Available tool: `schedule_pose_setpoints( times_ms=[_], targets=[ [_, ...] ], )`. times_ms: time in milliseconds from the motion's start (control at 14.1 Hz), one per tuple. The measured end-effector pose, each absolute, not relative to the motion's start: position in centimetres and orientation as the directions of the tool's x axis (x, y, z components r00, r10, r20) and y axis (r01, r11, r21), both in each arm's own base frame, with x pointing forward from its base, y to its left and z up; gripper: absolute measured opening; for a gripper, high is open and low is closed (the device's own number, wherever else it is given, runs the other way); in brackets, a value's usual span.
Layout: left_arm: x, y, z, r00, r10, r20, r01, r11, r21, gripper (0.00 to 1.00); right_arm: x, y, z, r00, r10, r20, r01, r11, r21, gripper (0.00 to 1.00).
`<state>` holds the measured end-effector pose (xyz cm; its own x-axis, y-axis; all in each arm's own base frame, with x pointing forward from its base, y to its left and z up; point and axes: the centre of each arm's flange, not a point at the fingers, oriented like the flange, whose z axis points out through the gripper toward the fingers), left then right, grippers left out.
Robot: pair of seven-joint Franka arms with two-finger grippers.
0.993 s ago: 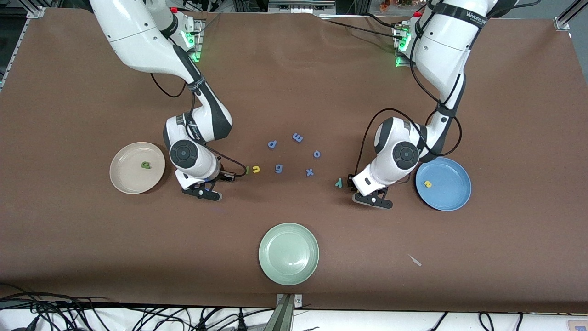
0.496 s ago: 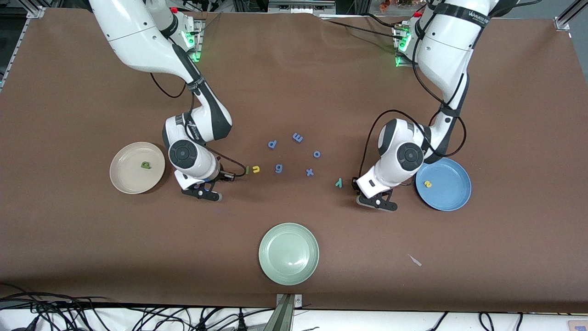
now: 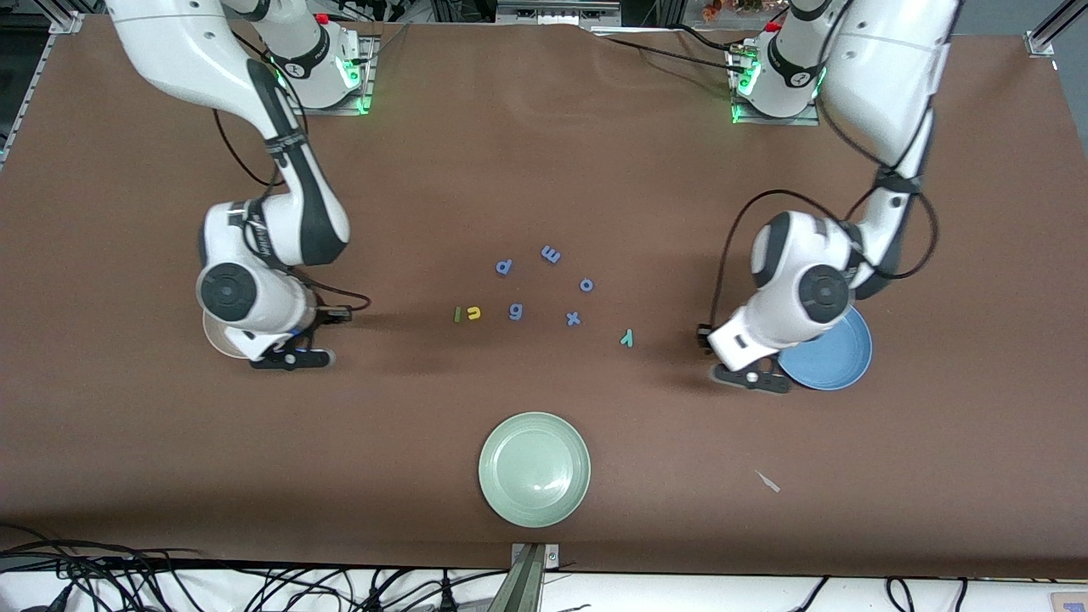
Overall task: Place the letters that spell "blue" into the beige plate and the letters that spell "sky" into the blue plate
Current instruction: 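Drop the e with the right gripper while the left gripper drops the k, then pinch the green l with the right gripper while the left gripper pinches the y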
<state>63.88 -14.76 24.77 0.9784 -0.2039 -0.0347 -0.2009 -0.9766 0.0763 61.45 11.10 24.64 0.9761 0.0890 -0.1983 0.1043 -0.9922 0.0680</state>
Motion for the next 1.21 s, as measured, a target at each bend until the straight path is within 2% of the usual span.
schedule_pose_setpoints(
  times_ms=[355,496,567,709,922,993,1064,1135,1206],
  targets=[
    [63.2,-1.1,22.7,0.946,-0.317,-0.07,-0.315,-0.948,0.037,0.27,58.9,3.0,24.0,0.963,0.151,-0.224,0.17,-0.983,0.068,0.28],
    [63.1,0.1,21.9,0.94,-0.334,-0.068,-0.332,-0.943,0.037,0.3,58.6,2.2,23.2,0.963,0.149,-0.226,0.169,-0.983,0.072,0.3],
    [63.1,-0.2,21.8,0.938,-0.339,-0.066,-0.337,-0.941,0.037,0.37,58.5,2.1,22.8,0.962,0.147,-0.228,0.167,-0.983,0.074,0.31],
    [63.2,-1.0,21.8,0.935,-0.351,-0.061,-0.349,-0.936,0.041,0.52,58.5,2.0,22.8,0.963,0.146,-0.227,0.167,-0.983,0.074,0.48],
    [63.0,-4.7,21.8,0.936,-0.348,-0.045,-0.343,-0.935,0.091,0.83,59.0,3.4,23.4,0.968,0.139,-0.207,0.158,-0.984,0.077,0.78],
    [62.8,-7.2,21.7,0.947,-0.319,-0.041,-0.312,-0.942,0.127,0.88,59.2,4.5,23.7,0.972,0.131,-0.196,0.149,-0.986,0.079,0.86],
    [62.5,-10.0,21.4,0.957,-0.289,-0.038,-0.28,-0.948,0.152,0.88,59.4,6.2,23.9,0.976,0.116,-0.184,0.133,-0.988,0.081,0.96],
    [62.1,-13.0,21.1,0.964,-0.263,-0.028,-0.255,-0.954,0.16,0.88,59.4,8.3,24.2,0.98,0.099,-0.172,0.114,-0.99,0.08,1.0],
    [61.7,-15.9,20.8,0.971,-0.237,-0.02,-0.231,-0.96,0.16,0.86,59.4,10.7,24.3,0.984,0.08,-0.16,0.093,-0.993,0.075,1.0]
  ],
)
